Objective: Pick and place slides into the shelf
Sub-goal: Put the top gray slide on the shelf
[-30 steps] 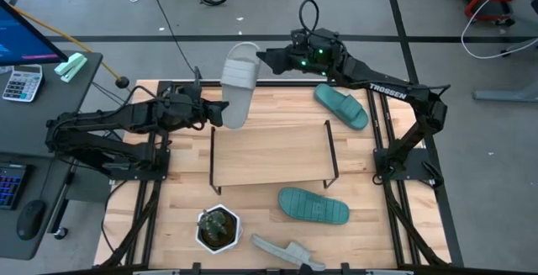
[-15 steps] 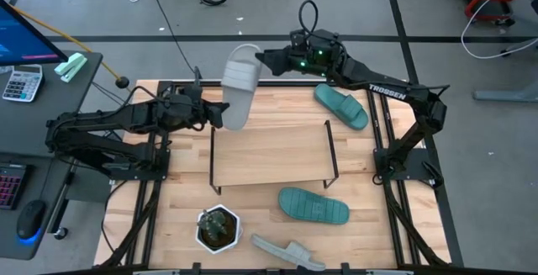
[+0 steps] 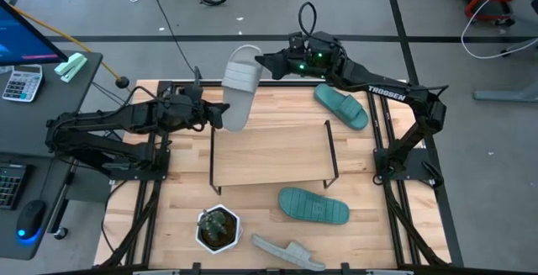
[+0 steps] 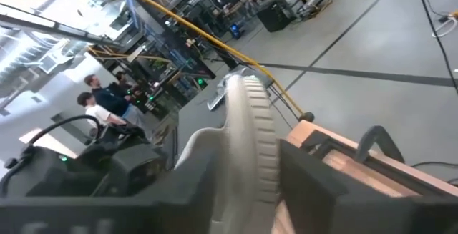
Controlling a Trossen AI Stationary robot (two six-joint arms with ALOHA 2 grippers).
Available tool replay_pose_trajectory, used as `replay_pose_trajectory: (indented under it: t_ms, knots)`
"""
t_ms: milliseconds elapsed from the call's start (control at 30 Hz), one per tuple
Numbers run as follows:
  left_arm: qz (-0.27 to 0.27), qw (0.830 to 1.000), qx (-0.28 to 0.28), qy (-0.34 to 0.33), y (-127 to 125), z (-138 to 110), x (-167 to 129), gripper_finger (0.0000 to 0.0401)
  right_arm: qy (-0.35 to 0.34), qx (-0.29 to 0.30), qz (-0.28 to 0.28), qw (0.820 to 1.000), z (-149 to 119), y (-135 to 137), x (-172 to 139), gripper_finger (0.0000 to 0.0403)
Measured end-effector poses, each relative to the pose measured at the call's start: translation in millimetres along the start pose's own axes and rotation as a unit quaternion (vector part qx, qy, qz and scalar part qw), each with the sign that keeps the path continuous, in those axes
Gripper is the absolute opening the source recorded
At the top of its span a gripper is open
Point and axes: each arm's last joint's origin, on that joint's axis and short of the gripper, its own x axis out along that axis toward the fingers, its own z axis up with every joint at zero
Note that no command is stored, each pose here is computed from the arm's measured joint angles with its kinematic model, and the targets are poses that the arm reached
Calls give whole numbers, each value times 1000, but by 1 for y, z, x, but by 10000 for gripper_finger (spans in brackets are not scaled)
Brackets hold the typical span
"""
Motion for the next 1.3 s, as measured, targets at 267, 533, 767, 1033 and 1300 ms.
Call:
replay_pose_trajectory:
  t_ms: [267,533,767,1033,1300]
  knots:
    - [-26,1000,11,-1,-4,2,0,24,-18,-6,9,1000,3,2,0,36]
    - [-60,997,56,-8,-11,2,-3,99,-28,-8,6,1000,5,2,0,36]
    - [-52,991,118,-35,-17,-2,-11,126,-33,-10,0,999,6,1,0,35]
    - [-49,983,162,-73,-13,7,-30,141,-31,-10,-1,999,10,-5,-2,34]
    - [-12,981,147,-128,3,25,-54,170,-9,10,-3,1000,7,-10,1,34]
